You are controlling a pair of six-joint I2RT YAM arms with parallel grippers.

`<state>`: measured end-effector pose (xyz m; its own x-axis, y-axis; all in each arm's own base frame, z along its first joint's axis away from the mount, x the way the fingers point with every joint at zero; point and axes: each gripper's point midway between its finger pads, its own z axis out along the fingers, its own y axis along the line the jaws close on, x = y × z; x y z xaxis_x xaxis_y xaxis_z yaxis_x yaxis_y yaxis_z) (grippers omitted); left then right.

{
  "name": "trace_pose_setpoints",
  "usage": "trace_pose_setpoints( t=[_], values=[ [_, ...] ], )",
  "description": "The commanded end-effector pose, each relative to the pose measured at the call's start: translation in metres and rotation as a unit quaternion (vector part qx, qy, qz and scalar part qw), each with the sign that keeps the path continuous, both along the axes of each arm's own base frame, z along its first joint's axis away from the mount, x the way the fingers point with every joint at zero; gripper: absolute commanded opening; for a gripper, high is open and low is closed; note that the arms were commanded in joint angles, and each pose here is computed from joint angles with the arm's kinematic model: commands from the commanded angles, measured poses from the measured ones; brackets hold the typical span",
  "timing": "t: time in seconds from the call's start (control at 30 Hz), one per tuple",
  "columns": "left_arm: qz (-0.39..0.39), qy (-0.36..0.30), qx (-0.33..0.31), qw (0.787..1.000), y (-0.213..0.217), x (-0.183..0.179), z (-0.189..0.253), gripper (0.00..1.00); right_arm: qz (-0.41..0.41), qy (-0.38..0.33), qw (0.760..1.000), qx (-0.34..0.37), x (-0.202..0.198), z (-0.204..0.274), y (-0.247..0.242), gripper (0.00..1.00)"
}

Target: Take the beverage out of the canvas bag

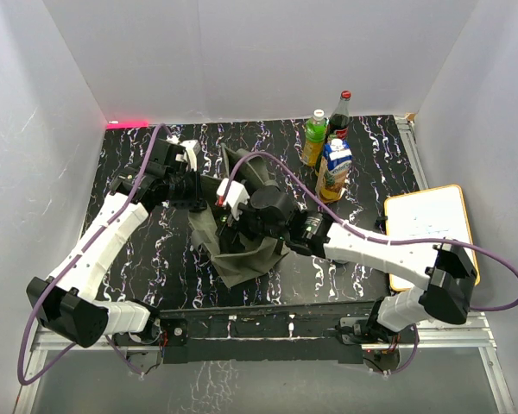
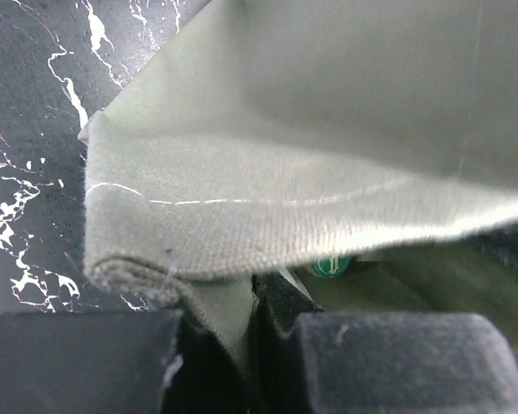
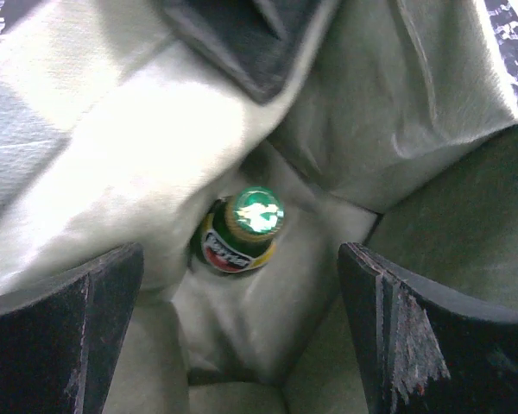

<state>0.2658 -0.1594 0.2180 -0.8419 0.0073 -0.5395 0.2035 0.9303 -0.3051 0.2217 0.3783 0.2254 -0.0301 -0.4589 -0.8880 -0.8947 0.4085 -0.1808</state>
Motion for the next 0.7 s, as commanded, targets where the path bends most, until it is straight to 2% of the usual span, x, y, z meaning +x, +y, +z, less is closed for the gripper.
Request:
trace_pose_setpoints(
  t=[0.0, 0.2, 0.67],
  values=[
    [-0.003, 0.005, 0.013, 1.000, 0.005, -0.004, 0.004, 0.00, -0.049, 0.018, 0.998, 0.040, 0.028, -0.008, 0.001, 0.98],
    [-0.007, 0.006, 0.014, 1.000, 0.005, -0.005, 0.004, 0.00, 0.026, 0.002, 0.999, 0.036, 0.024, -0.027, 0.016, 0.98],
    [-0.011, 0.010, 0.010, 1.000, 0.005, -0.011, 0.010, 0.00, 0.001, -0.007, 0.999, 0.051, 0.054, -0.067, 0.039, 0.79]
  ],
)
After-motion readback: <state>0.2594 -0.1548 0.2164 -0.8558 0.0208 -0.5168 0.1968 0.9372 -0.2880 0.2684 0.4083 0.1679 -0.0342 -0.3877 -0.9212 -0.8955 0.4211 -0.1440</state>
